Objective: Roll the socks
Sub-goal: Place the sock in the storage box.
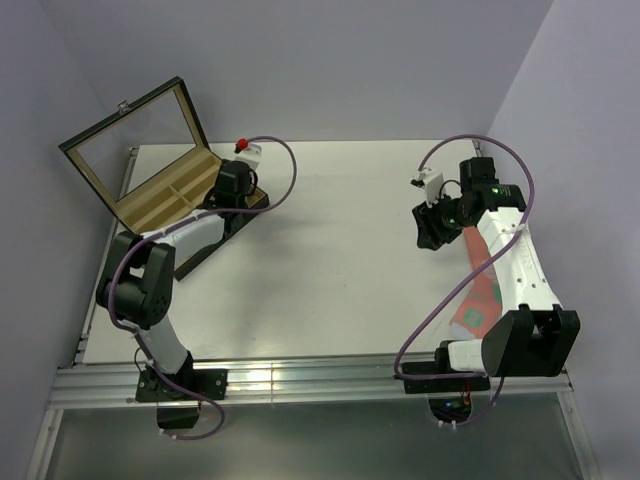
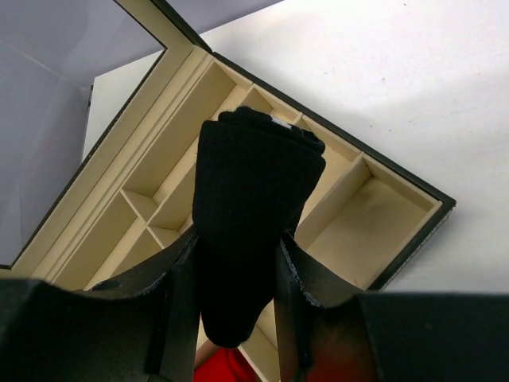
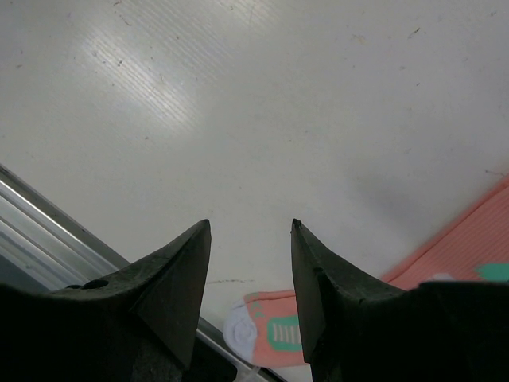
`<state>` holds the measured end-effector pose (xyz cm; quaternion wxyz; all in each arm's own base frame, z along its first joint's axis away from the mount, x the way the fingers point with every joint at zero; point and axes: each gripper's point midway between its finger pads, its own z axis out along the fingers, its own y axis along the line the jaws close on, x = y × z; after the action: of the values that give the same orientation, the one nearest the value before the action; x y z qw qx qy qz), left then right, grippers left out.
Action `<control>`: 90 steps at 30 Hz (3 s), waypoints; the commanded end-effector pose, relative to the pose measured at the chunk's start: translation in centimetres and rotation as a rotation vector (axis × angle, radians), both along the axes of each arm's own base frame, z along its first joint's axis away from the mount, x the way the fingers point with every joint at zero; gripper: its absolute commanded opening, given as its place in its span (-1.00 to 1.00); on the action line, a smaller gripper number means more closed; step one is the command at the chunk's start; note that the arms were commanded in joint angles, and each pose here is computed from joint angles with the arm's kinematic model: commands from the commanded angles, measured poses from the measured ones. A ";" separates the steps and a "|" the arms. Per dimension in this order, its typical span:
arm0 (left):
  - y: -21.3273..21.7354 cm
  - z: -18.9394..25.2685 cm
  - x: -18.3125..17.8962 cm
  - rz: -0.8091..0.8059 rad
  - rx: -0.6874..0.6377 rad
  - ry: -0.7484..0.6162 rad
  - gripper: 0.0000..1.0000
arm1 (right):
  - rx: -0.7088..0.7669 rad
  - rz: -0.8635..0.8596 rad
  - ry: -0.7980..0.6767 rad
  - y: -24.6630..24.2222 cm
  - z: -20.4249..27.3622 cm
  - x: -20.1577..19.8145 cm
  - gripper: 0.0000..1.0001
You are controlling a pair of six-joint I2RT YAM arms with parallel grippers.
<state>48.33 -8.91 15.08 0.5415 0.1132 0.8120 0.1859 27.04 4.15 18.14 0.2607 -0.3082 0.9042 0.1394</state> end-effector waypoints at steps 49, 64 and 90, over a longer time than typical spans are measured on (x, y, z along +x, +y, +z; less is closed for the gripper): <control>-4.1 -13.3 -1.5 -0.216 -0.308 0.604 -0.93 | -0.005 0.010 -0.024 -0.2 0.0 -1.3 0.04; -3.1 -12.1 -0.7 -0.153 -0.451 0.667 -0.32 | -0.009 0.011 -0.027 -0.2 0.5 -1.6 0.04; -3.4 -5.6 0.6 -0.218 -0.484 0.551 0.11 | -0.007 0.010 -0.029 -0.2 1.1 -1.4 0.04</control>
<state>48.80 -11.07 5.36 0.3058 0.1020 0.9435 -0.0765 25.05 4.13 17.37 0.2446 -0.3076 0.9081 0.1447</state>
